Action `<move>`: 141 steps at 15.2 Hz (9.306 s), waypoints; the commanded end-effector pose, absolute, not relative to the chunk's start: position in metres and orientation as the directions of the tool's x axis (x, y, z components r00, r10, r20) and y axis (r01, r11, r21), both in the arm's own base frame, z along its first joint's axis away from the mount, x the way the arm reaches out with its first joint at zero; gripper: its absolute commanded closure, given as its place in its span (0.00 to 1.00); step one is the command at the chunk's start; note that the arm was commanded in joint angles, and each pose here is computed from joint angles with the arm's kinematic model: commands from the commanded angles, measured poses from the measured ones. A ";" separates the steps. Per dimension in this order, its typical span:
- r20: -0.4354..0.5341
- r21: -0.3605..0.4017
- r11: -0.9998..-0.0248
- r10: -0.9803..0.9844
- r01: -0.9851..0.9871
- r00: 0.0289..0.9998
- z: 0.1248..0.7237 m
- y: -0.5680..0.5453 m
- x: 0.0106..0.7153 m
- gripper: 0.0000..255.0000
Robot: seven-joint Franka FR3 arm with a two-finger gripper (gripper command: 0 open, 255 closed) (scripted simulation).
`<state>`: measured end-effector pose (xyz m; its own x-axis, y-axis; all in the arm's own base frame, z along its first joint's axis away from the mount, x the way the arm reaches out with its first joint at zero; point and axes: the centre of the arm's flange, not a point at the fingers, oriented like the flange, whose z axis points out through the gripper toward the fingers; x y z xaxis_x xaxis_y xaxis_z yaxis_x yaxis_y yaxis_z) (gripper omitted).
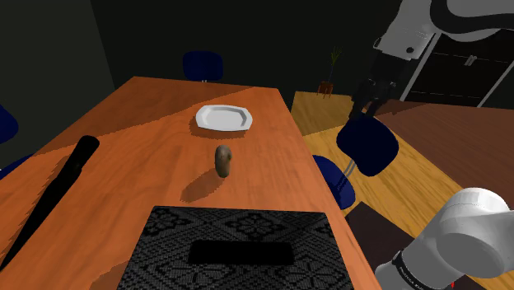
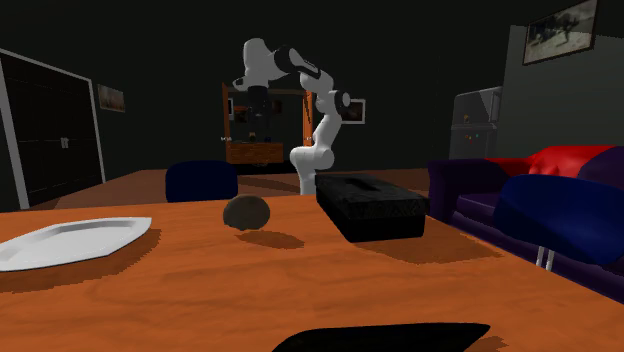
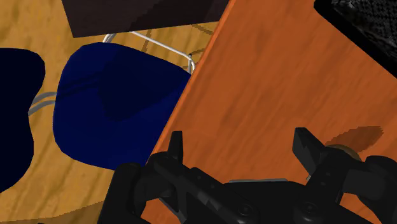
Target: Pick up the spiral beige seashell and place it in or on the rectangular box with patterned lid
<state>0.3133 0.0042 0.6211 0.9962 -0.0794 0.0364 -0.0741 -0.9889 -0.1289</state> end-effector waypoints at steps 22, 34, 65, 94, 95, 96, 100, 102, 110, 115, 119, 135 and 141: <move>0.019 0.090 -0.912 -0.400 -0.400 0.916 0.532 0.248 0.477 0.00; 0.040 0.205 -0.809 -0.555 -0.551 0.831 0.460 0.342 0.591 0.00; 0.117 -0.173 -0.971 -0.189 -0.167 0.975 0.410 0.250 0.557 0.00; 0.622 -0.549 -0.482 0.310 0.683 0.719 0.325 0.180 0.617 1.00; 0.622 -0.549 -0.482 0.310 0.683 0.719 0.325 0.180 0.617 1.00; 0.622 -0.549 -0.482 0.310 0.683 0.719 0.325 0.180 0.617 1.00; 0.622 -0.549 -0.482 0.310 0.683 0.719 0.325 0.180 0.617 1.00; 0.622 -0.549 -0.482 0.310 0.683 0.719 0.336 0.180 0.617 1.00; 0.622 -0.549 -0.482 0.310 0.683 0.719 0.378 0.180 0.617 1.00; 0.622 -0.549 -0.482 0.310 0.683 0.719 0.404 0.180 0.617 1.00; 0.622 -0.549 -0.482 0.310 0.683 0.719 0.425 0.180 0.617 1.00; 0.622 -0.549 -0.482 0.310 0.683 0.719 0.485 0.199 0.554 1.00; 0.622 -0.549 -0.482 0.310 0.683 0.719 0.489 0.222 0.479 1.00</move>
<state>0.4920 0.2186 0.4903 0.7213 0.3142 0.6173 0.6809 -0.4852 -0.5486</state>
